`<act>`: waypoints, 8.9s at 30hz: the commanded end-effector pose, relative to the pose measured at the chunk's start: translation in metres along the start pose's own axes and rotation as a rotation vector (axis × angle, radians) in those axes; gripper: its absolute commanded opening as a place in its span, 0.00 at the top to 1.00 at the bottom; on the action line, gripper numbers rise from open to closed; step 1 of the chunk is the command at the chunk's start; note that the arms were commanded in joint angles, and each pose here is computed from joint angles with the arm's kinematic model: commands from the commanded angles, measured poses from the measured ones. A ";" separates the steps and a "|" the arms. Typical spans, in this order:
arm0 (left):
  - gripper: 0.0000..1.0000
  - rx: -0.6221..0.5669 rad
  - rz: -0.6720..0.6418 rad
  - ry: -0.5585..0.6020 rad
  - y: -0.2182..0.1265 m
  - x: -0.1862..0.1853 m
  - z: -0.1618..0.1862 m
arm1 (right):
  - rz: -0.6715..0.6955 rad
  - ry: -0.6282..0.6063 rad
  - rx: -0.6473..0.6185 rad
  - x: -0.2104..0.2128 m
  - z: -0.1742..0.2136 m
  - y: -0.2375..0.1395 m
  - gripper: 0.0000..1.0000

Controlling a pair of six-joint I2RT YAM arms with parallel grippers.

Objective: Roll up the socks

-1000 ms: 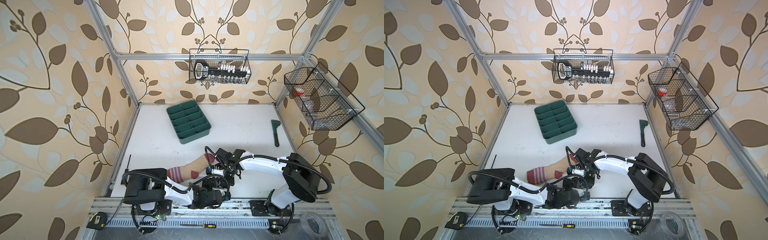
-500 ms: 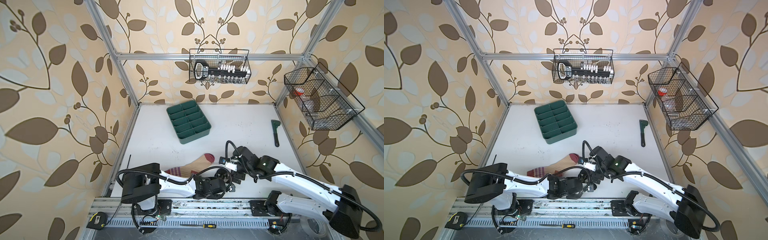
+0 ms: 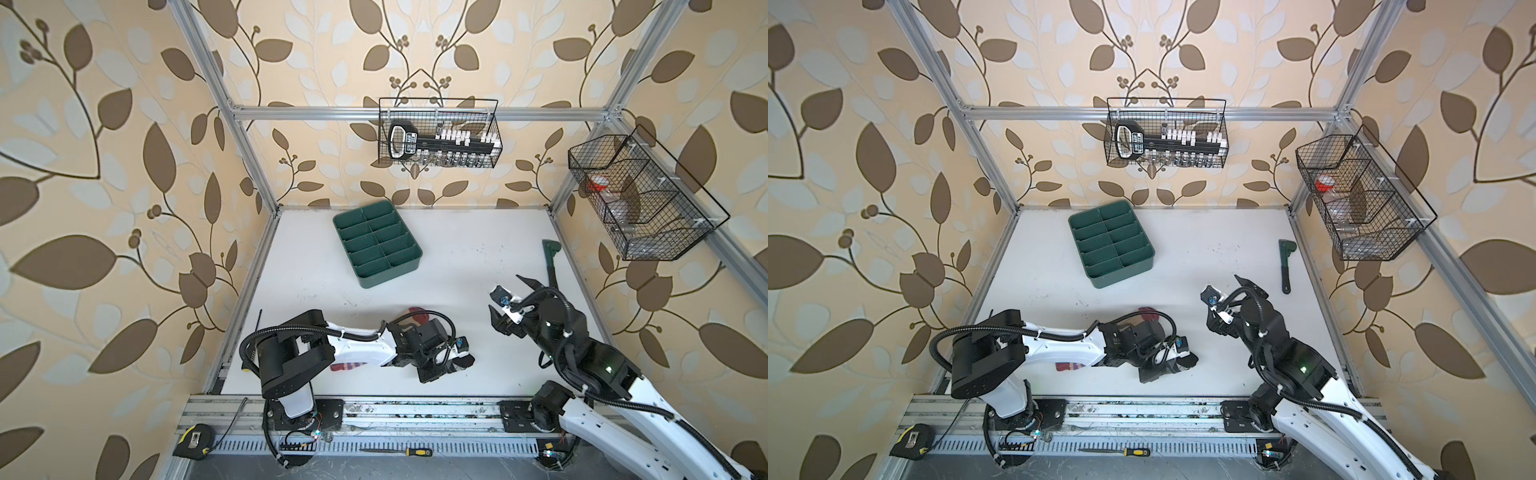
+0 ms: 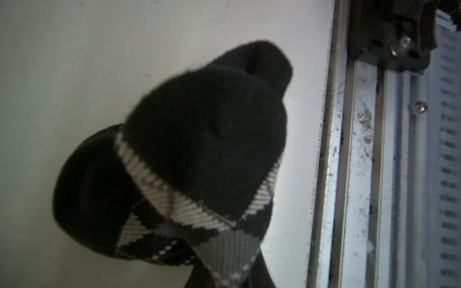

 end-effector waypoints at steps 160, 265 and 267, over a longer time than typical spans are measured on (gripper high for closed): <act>0.96 0.174 -0.238 0.494 0.015 -0.007 0.047 | -0.059 0.529 0.183 -0.046 0.026 0.111 0.01; 0.14 -0.764 -0.593 -1.597 -0.254 0.224 0.022 | -0.590 0.059 -0.461 0.016 -0.101 0.152 1.00; 0.17 -0.726 -0.607 -1.593 -0.248 0.240 0.020 | -0.604 0.055 -0.470 0.015 -0.104 0.154 1.00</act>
Point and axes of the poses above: each gripper's point midway between its finger pads, its own y axis out along the fingers, its own x axis along the line the jaws close on, z = x × y, the point moved 7 cm from there along -y, back along the fingers, and after that the axes turned 10 degrees about -y, right-handed, at the moved point
